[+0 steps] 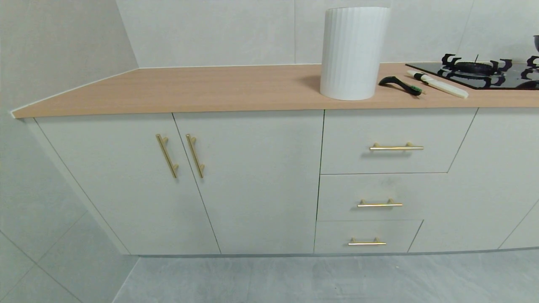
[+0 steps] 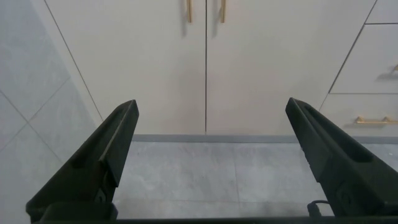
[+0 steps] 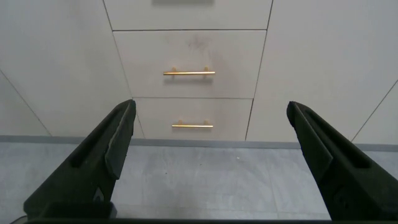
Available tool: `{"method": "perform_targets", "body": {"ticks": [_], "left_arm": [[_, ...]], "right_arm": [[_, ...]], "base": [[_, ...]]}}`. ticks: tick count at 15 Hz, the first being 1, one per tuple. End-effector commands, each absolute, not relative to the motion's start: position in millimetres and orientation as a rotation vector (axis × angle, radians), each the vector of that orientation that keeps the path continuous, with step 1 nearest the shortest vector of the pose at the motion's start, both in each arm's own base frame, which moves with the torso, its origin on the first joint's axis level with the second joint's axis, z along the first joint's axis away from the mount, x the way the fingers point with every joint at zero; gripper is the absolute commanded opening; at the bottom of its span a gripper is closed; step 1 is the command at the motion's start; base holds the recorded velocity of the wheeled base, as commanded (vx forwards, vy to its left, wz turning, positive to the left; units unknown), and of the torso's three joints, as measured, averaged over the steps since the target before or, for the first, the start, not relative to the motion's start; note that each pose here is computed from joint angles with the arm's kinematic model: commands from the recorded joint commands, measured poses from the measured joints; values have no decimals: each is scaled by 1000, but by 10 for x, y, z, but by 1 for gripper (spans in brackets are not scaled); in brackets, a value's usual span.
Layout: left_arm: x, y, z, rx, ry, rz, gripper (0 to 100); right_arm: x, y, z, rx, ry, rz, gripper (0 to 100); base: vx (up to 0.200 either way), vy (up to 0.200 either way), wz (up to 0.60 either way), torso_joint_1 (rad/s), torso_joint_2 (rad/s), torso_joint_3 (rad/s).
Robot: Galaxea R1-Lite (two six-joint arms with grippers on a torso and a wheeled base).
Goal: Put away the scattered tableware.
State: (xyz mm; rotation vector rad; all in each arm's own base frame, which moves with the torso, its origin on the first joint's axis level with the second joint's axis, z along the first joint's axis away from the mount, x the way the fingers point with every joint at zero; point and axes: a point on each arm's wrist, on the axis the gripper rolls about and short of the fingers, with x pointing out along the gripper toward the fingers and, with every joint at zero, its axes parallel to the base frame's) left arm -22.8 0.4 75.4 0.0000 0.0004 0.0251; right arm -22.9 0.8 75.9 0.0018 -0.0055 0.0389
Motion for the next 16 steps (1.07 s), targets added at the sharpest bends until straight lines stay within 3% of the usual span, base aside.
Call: {"method": "perform_targets", "body": {"ticks": [1, 6, 8, 12, 16], "left_arm": [[-228, 4, 755, 0, 0, 26, 100], [-228, 4, 755, 0, 0, 26, 100], [-228, 4, 755, 0, 0, 26, 100], [-228, 4, 755, 0, 0, 26, 100], [-228, 4, 755, 0, 0, 26, 100]], "right_arm": [[-228, 8, 760, 0, -5, 40, 100], [-228, 8, 761, -3, -6, 38, 100], [-330, 6, 1147, 40, -113, 48, 100], [42, 32, 1409, 34, 182, 177, 100], [653, 69, 1539, 15, 485, 194, 100]], "base": [[0, 0, 0, 0, 0, 0], [0, 0, 0, 0, 0, 0], [0, 0, 0, 0, 0, 0], [0, 0, 0, 0, 0, 0], [0, 0, 0, 0, 0, 0]]}}
